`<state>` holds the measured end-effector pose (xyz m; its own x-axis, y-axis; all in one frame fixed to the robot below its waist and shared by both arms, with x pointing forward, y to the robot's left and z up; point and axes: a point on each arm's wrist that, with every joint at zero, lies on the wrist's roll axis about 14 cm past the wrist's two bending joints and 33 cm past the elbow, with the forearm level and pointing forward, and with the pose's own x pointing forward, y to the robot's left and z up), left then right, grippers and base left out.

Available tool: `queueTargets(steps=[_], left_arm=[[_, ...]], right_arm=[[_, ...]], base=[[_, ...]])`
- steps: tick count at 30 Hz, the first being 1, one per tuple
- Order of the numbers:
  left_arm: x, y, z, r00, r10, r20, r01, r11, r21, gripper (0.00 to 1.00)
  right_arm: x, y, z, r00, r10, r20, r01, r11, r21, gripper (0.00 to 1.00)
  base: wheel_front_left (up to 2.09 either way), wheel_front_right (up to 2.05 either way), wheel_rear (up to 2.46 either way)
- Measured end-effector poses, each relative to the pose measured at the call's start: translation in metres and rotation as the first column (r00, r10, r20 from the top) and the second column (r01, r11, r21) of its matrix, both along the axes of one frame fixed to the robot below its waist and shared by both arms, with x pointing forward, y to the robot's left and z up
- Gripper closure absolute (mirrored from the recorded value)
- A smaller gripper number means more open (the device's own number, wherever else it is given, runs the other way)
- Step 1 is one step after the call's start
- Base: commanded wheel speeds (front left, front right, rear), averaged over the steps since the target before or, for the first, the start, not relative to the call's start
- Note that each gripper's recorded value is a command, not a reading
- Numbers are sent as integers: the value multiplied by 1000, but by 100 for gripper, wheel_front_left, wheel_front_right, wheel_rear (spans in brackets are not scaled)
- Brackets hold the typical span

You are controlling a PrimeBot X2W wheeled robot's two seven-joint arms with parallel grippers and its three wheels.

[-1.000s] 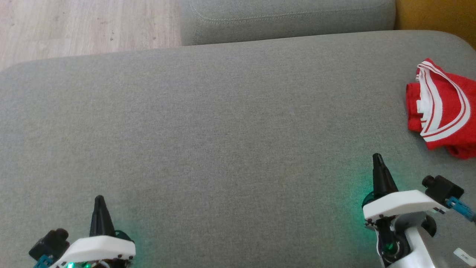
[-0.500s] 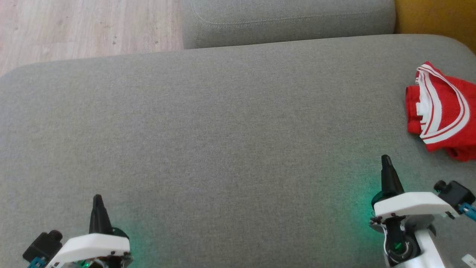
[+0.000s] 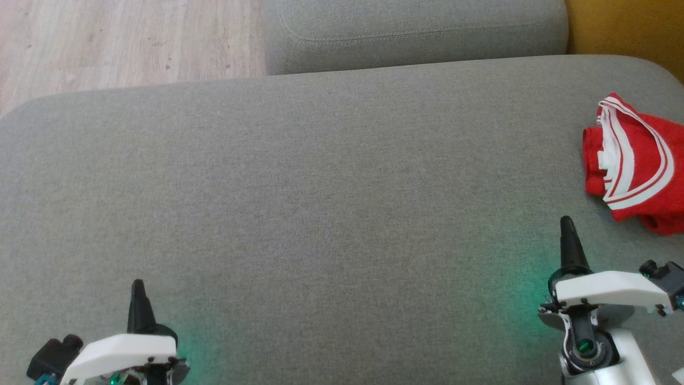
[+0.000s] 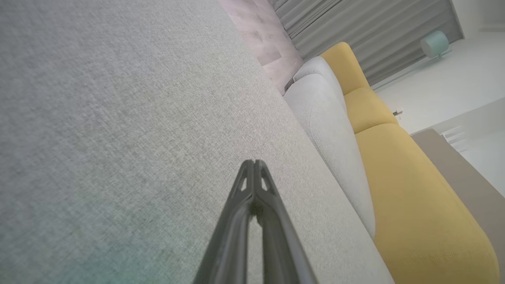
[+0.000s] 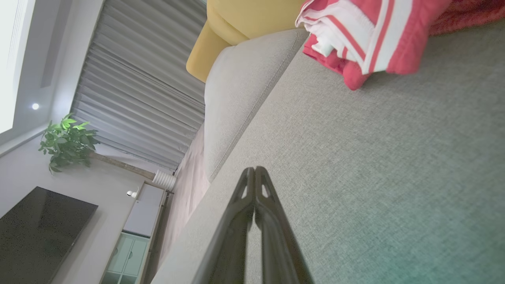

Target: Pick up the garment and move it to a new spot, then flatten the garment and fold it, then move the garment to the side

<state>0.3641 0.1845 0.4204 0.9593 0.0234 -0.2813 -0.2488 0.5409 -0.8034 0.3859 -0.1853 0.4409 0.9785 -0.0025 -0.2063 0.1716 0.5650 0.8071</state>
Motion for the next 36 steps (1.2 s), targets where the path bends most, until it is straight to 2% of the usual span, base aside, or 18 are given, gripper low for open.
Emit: queueTargets(steps=[17,36], left_arm=[[3,3,14,998,44,39,-36,982,-183,100],[9,1,35,993,73,97,-30,923,-385,100]], right_arm=[[-1,-6,12,999,-48,26,42,981,189,100],[-3,-14,29,993,-100,67,66,916,395,100]], base=[[0,0,0],[0,0,0]])
